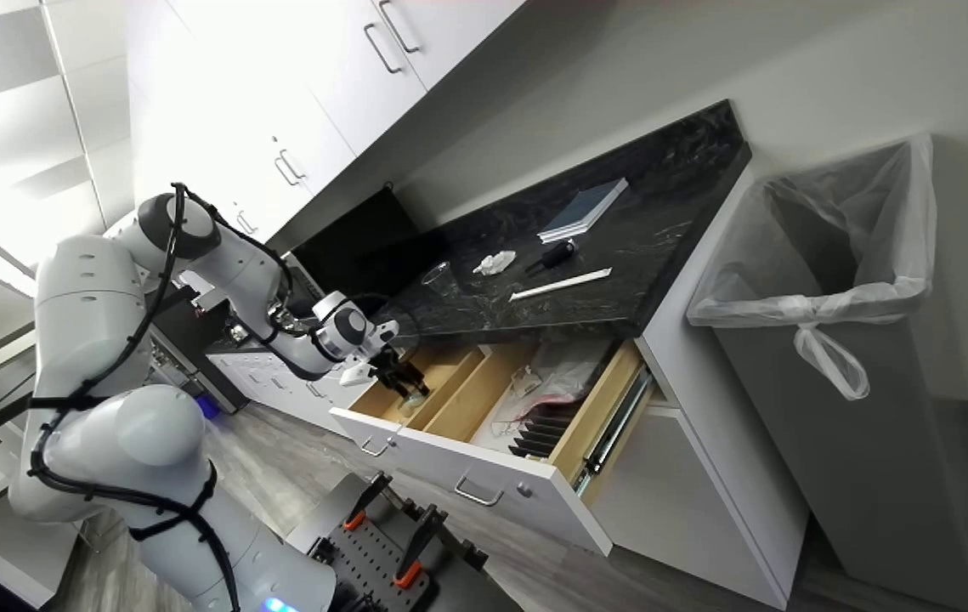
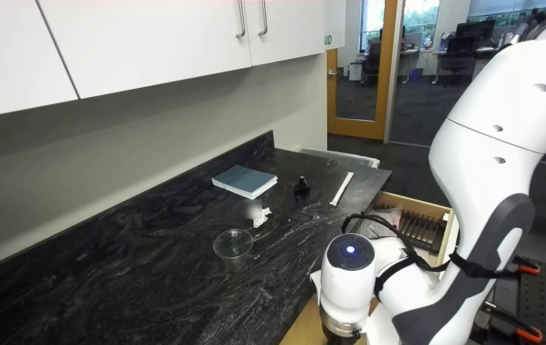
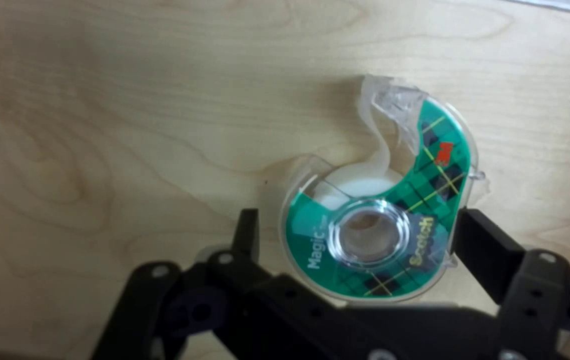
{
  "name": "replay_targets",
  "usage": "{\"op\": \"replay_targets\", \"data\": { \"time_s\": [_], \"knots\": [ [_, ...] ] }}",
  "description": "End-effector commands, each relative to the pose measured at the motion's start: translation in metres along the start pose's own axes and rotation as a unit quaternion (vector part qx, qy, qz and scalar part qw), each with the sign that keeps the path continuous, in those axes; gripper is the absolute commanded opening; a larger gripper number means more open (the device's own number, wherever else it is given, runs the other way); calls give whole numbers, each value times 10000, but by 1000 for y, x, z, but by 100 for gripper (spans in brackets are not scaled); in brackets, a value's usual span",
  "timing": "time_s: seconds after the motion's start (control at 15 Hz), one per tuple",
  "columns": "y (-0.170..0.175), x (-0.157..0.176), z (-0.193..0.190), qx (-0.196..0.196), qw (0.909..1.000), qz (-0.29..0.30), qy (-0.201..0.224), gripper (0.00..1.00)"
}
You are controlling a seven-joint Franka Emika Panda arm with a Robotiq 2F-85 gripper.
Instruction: Pick up the tape from the drawer and put it on the countertop.
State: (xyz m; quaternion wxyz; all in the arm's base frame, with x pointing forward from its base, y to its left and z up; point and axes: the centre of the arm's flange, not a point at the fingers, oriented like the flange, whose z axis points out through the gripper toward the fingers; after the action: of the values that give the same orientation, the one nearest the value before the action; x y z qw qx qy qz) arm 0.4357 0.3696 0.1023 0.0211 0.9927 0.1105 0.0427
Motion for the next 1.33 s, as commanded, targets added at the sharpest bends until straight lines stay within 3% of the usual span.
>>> {"op": "replay_targets", "data": {
  "time_s": [0.0, 0.13, 0.2, 0.4, 0.73, 1.27],
  "knots": [
    [-3, 6, 5, 17, 9999, -130, 22, 74],
    [-3, 6, 5, 15, 9999, -141, 34, 59],
    [-3, 7, 4, 22, 9999, -141, 44, 58],
    [-4, 3, -6, 38, 10000, -65, 51, 58],
    [-6, -3, -81, 238, 9992, 188, 258, 58],
    [5, 14, -188, 811, 9901, 442, 1058, 58]
  ]
}}
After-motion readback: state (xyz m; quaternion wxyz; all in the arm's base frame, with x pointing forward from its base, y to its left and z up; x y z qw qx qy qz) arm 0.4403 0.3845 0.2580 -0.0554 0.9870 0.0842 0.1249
